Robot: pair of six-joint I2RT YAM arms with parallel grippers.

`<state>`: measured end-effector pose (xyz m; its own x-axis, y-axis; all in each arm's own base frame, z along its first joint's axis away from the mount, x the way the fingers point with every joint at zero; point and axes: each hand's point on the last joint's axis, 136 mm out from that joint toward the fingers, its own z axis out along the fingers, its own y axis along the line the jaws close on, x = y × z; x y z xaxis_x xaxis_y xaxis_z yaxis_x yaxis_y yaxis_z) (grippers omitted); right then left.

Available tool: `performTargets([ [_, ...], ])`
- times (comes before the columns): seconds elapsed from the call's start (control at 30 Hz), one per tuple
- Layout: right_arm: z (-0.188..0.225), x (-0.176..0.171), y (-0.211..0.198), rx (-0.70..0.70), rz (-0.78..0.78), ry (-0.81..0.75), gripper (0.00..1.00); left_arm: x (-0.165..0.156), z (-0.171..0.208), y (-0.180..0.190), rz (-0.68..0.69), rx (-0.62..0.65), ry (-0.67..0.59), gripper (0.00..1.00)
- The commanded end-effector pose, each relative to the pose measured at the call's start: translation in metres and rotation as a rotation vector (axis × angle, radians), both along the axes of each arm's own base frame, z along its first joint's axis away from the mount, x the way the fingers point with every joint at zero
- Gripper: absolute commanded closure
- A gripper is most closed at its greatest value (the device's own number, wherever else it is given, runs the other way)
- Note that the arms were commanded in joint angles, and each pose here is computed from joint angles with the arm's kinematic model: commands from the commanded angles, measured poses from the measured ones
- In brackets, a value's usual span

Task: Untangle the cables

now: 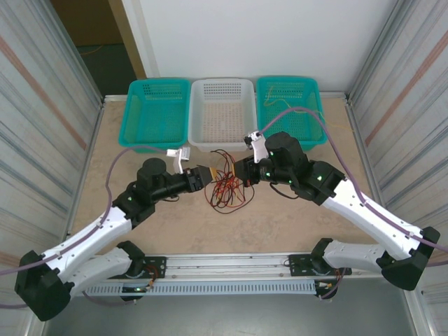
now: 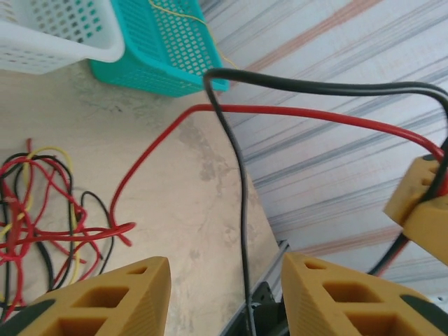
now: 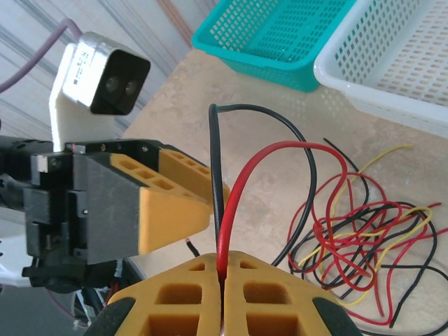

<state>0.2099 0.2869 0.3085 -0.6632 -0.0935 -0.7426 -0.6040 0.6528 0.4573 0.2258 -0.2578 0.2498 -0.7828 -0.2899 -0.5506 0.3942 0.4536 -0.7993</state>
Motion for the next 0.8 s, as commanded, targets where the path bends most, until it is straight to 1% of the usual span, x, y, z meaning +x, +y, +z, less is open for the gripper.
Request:
performTargets([
  [0.0,0.002,-0.006,0.008,0.041,0.038,0.010,0.92,0.010,0.015,0.016,0.095,0.017,-0.079,0.55],
  [0.07,0.000,-0.008,0.011,0.049,0.049,0.023,0.92,0.015,0.023,0.021,0.108,0.019,-0.121,0.56],
  [0.17,-0.002,-0.011,0.016,0.065,0.081,0.046,0.92,0.016,0.042,0.023,0.103,0.023,-0.235,0.56],
  [0.27,-0.004,-0.014,0.020,0.077,0.100,0.063,0.92,0.019,0.049,0.025,0.099,0.081,-0.344,0.55],
  [0.33,-0.005,-0.015,0.021,0.080,0.107,0.068,0.92,0.023,0.047,0.027,0.113,0.117,-0.367,0.50],
  [0.37,-0.007,-0.015,0.020,0.077,0.104,0.071,0.92,0.026,0.046,0.030,0.134,0.115,-0.344,0.45],
  [0.4,-0.009,-0.014,0.019,0.072,0.098,0.073,0.92,0.028,0.049,0.031,0.138,0.078,-0.318,0.36],
  [0.43,-0.010,-0.014,0.018,0.068,0.093,0.072,0.92,0.028,0.052,0.029,0.130,0.036,-0.297,0.30],
  [0.47,-0.012,-0.013,0.018,0.063,0.088,0.074,0.92,0.028,0.055,0.027,0.120,-0.004,-0.275,0.26],
  [0.5,-0.014,-0.012,0.017,0.061,0.083,0.076,0.92,0.028,0.059,0.024,0.112,-0.034,-0.257,0.24],
  [0.6,-0.017,-0.010,0.019,0.055,0.080,0.083,0.92,0.026,0.060,0.016,0.081,-0.111,-0.192,0.24],
  [0.77,-0.024,-0.004,0.018,0.026,0.053,0.086,0.92,0.025,0.048,0.007,0.067,-0.199,-0.069,0.29],
])
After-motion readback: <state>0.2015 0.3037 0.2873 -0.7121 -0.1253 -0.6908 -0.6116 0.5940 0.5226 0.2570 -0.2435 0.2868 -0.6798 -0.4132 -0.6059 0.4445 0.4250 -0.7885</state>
